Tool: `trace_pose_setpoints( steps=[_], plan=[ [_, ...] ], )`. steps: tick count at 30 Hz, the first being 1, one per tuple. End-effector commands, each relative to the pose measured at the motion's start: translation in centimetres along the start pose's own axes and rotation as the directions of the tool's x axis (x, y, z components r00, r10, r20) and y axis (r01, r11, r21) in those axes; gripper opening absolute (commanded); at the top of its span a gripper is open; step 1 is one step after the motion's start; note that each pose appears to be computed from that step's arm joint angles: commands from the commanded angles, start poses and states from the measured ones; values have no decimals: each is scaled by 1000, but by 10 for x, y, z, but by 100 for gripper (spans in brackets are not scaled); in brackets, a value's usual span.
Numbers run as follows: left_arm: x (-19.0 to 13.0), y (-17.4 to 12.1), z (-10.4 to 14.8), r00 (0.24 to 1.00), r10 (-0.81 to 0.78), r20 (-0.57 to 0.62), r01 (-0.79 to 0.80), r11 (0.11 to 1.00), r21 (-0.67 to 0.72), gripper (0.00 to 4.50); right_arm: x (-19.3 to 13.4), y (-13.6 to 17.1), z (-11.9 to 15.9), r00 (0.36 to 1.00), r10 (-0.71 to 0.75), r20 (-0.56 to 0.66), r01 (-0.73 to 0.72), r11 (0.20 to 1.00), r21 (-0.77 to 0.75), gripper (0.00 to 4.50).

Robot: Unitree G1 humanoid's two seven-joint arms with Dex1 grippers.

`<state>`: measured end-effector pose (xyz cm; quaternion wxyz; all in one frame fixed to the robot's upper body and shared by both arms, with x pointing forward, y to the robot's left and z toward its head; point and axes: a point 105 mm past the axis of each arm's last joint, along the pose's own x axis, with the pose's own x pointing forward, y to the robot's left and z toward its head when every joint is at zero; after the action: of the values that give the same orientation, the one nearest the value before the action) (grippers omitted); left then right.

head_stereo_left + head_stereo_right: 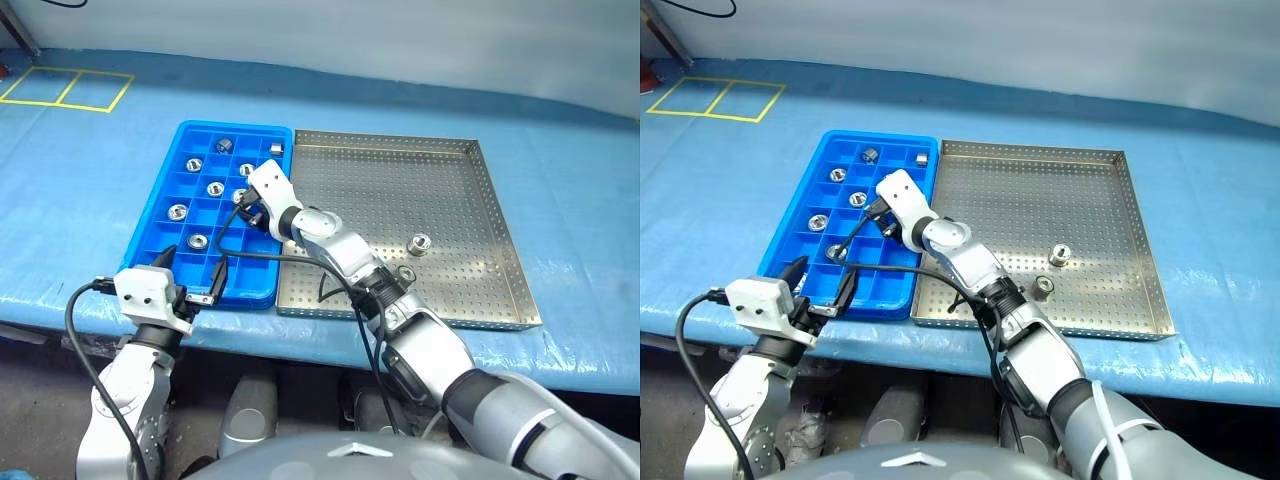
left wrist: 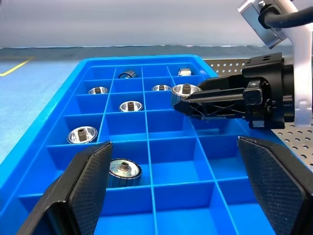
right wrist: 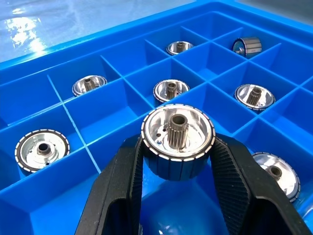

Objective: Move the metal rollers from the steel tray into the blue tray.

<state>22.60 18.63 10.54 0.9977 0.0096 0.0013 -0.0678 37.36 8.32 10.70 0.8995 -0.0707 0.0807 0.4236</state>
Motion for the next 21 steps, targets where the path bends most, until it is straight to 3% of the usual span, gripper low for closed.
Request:
trace_pose_setpoints(
  steps=[1, 21],
  plan=[
    [-3, -5, 18, 997, -4, 74, 2, 1000, 16, 450, 24, 73, 53, 977, 172, 129, -176, 984, 18, 167],
    [-1, -10, 15, 998, -13, 67, 13, 1000, -2, 450, 25, 95, 49, 950, 263, 167, -274, 960, 49, 167]
  ],
)
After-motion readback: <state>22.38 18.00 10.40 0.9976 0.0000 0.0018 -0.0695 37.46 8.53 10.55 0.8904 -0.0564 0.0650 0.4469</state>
